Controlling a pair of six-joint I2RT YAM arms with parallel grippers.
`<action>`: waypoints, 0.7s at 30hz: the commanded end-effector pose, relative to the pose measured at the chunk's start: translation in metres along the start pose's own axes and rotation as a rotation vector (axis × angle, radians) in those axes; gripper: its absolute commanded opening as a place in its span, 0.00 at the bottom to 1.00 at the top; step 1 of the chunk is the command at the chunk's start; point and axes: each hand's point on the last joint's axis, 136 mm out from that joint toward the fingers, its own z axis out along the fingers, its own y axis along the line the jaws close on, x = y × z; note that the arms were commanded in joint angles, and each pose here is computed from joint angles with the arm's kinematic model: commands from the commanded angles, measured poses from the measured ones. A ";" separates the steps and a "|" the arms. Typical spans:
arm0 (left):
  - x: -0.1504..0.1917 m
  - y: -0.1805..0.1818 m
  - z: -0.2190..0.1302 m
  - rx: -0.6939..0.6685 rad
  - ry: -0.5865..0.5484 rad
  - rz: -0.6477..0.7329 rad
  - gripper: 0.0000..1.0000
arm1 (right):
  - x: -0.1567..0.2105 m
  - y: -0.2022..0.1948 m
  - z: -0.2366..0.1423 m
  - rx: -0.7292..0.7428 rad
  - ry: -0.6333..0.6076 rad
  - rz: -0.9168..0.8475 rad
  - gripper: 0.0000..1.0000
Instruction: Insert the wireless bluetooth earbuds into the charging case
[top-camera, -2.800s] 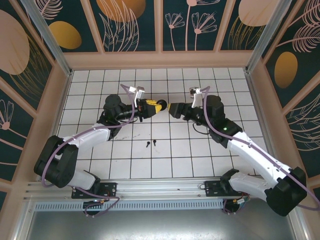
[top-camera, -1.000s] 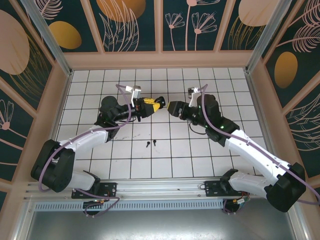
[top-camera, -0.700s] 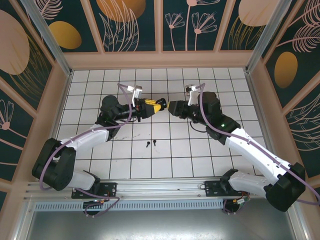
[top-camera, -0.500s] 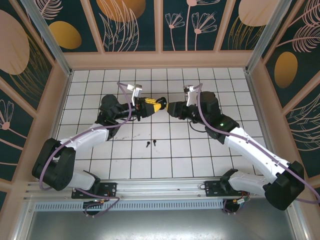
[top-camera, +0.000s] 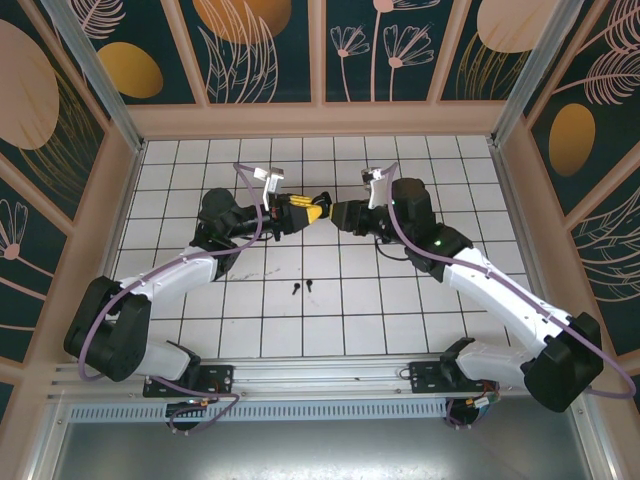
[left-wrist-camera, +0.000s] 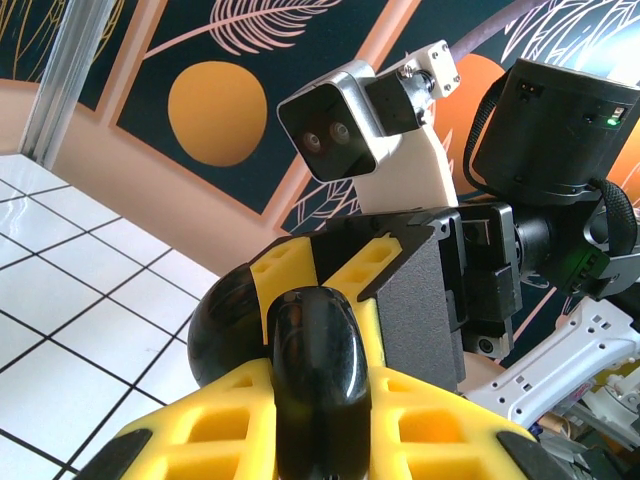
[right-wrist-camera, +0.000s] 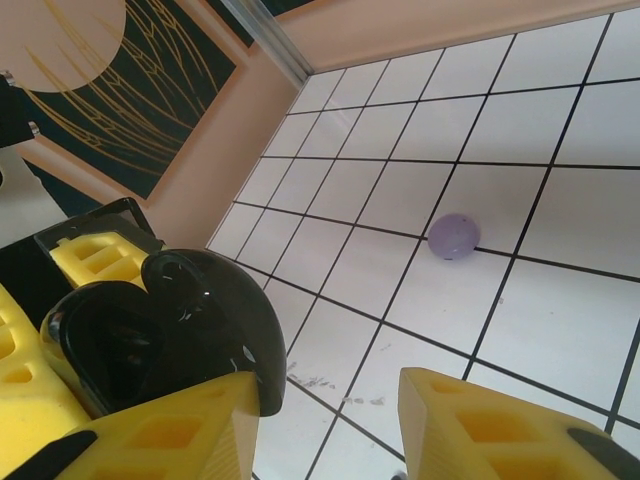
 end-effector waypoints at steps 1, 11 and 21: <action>-0.006 -0.014 0.002 0.057 0.000 0.038 0.00 | -0.019 0.015 -0.002 -0.046 -0.040 -0.032 0.40; 0.000 -0.028 0.005 0.142 0.061 0.029 0.00 | -0.022 0.021 -0.020 -0.161 -0.051 -0.054 0.34; -0.004 -0.034 0.007 0.166 0.062 0.031 0.00 | -0.015 0.020 -0.019 -0.203 -0.003 -0.040 0.33</action>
